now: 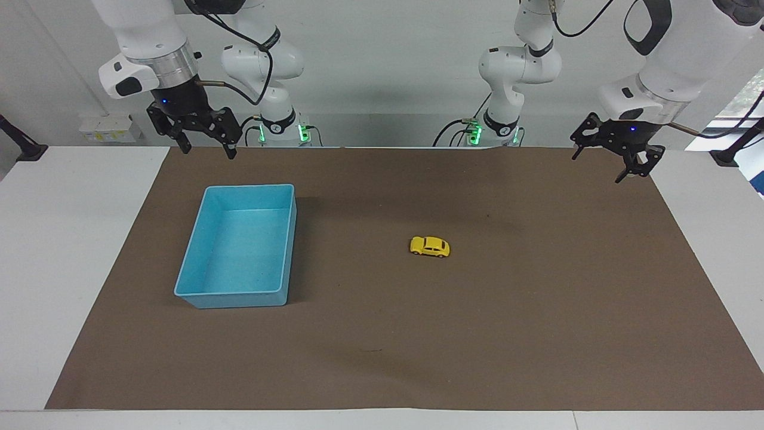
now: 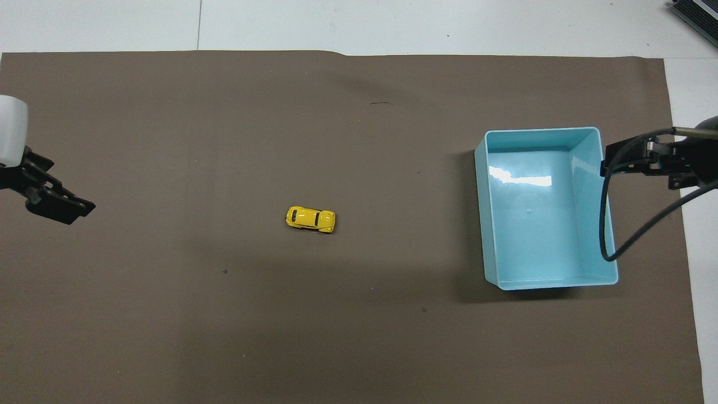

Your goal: Wind up and store yellow beetle car

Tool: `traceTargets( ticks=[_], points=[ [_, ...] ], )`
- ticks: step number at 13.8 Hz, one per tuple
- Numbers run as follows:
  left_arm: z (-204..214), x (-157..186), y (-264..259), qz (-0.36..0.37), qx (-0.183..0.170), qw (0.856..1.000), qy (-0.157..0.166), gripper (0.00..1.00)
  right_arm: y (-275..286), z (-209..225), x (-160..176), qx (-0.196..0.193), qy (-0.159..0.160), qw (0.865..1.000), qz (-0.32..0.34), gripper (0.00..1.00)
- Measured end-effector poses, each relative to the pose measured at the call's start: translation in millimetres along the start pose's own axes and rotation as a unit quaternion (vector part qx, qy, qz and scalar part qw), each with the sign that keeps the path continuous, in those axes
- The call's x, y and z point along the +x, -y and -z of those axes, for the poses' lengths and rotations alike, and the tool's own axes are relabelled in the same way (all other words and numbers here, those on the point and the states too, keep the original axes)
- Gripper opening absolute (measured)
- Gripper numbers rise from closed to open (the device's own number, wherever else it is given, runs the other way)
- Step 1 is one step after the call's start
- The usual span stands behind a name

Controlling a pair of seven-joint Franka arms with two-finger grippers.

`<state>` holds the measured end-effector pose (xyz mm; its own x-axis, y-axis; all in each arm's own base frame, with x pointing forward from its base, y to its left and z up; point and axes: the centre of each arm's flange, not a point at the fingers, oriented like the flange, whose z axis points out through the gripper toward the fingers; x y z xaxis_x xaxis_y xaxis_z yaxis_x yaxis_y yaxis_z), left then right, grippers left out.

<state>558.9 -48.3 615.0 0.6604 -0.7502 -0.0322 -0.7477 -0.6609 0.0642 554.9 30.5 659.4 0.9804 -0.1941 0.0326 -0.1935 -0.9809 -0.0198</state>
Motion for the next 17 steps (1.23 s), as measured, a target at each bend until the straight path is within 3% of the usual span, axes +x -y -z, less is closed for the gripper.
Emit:
traceTargets(
  ticks=[10, 17],
  points=[
    [-60, 66, -15, -0.144, -0.001, 0.99, -0.003, 1.0, 0, 0, 0, 0.0, 0.0, 1.0, 0.0, 1.0],
    [-137, 116, -50, -0.211, 0.007, 0.977, -0.021, 1.0, 0, 0, 0, 0.0, 0.0, 1.0, 0.0, 1.0]
  ],
)
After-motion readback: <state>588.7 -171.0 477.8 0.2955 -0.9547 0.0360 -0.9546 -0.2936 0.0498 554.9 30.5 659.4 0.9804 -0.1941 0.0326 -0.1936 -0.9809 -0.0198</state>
